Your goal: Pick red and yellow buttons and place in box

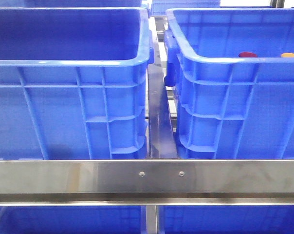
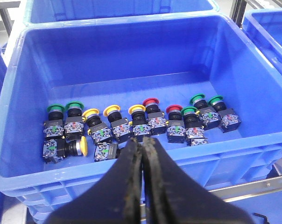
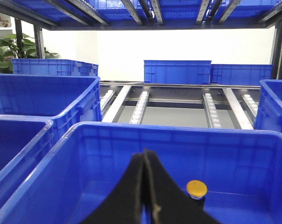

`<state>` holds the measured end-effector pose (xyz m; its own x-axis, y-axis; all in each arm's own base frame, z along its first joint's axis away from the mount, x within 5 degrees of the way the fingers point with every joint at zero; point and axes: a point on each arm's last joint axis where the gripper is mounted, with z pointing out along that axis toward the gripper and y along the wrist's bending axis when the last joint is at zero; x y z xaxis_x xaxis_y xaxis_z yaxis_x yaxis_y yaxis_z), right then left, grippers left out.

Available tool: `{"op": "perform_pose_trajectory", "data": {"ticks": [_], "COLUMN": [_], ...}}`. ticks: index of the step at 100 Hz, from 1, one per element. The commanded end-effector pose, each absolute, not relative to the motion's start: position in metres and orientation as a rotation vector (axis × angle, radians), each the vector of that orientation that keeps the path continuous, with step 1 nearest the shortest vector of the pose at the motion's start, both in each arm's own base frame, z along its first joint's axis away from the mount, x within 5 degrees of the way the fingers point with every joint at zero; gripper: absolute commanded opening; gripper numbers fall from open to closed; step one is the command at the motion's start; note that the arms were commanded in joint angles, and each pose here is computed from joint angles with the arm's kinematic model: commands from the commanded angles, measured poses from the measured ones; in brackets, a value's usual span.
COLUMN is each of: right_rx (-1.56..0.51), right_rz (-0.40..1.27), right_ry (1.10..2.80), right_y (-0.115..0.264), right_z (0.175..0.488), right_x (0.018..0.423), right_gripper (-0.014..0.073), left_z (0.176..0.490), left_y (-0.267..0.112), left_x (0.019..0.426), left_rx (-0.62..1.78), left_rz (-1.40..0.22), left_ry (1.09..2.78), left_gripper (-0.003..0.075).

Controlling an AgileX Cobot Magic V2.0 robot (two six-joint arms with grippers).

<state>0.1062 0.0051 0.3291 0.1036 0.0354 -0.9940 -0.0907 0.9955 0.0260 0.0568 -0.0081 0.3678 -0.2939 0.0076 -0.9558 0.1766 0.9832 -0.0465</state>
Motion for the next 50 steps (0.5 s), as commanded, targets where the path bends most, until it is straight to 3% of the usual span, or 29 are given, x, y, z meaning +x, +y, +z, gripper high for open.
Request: {"op": "perform_pose_trajectory", "data": {"ticks": [1,25,50], "right_rx": [0.002,0.002,0.002], "right_rz": [0.173,0.173,0.173], "right_ry": [1.407,1.407,1.407], "right_y": [0.006,0.006,0.006], "right_z": [0.341,0.341,0.341], "right_x": [0.105,0.105,0.105], "right_gripper": [-0.0068,-0.0068,-0.0068], "left_z": [0.381,0.382,0.390], "left_y": [-0.009,-0.009,-0.008], "left_x": [0.058,0.058,0.056], "left_rx": [0.121,0.123,0.096], "left_rz": [-0.193,-0.186,-0.182], "left_ry": [1.775,1.767,1.587], "left_gripper": [-0.0019,-0.0019,-0.0019]}}
